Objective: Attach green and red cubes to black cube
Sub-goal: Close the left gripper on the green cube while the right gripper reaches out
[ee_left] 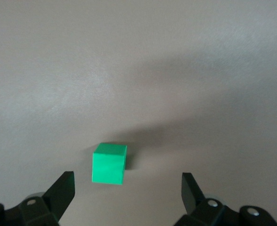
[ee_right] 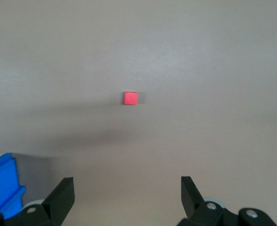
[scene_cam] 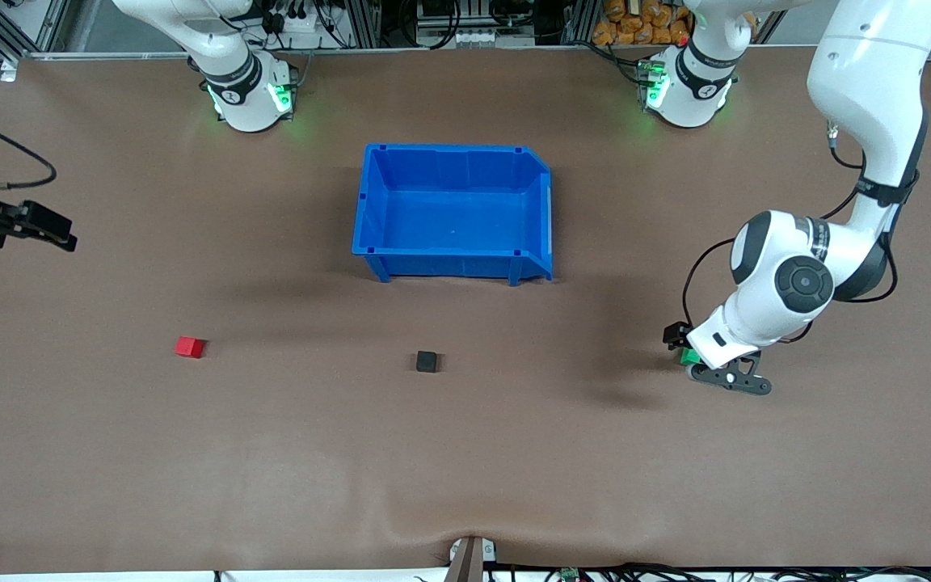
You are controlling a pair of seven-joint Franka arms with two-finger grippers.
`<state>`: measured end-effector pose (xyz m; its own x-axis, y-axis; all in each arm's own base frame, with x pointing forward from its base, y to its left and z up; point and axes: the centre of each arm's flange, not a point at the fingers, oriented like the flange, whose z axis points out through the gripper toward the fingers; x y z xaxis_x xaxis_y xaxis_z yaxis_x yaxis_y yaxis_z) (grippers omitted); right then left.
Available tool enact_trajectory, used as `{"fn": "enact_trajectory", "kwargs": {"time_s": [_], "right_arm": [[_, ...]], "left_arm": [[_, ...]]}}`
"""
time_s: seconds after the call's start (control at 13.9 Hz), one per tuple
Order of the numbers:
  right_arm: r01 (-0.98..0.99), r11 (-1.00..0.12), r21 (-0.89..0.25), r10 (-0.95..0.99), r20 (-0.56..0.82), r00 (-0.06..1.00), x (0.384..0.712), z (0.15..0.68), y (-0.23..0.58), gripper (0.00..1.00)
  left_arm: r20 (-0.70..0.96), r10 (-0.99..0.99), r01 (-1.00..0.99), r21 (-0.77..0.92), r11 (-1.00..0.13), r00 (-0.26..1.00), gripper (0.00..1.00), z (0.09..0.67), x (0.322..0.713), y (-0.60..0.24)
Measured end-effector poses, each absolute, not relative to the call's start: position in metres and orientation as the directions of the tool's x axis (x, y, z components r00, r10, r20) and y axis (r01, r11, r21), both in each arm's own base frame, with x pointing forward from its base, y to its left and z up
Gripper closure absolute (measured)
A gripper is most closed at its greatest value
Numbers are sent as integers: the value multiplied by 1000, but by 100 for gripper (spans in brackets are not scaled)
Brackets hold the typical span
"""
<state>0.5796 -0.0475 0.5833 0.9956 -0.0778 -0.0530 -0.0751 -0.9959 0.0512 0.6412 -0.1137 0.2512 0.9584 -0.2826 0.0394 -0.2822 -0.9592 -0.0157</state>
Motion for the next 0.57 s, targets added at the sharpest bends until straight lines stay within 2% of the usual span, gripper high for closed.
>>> {"fn": "enact_trajectory", "kwargs": {"time_s": [0.36,0.5,0.57], "right_arm": [[-163,-985,59,-166,-54,985,605,538,-108,0],[-179,-982,63,-181,-32,983,619,520,-122,0],[-197,-978,65,-199,-19,980,624,511,-134,0]], "left_arm": [[51,-353,-352,-15,-936,934,0,222,645,-102],[46,-366,-365,-30,-931,930,13,211,646,-90],[45,-365,-364,-29,-931,930,13,208,646,-86]]}}
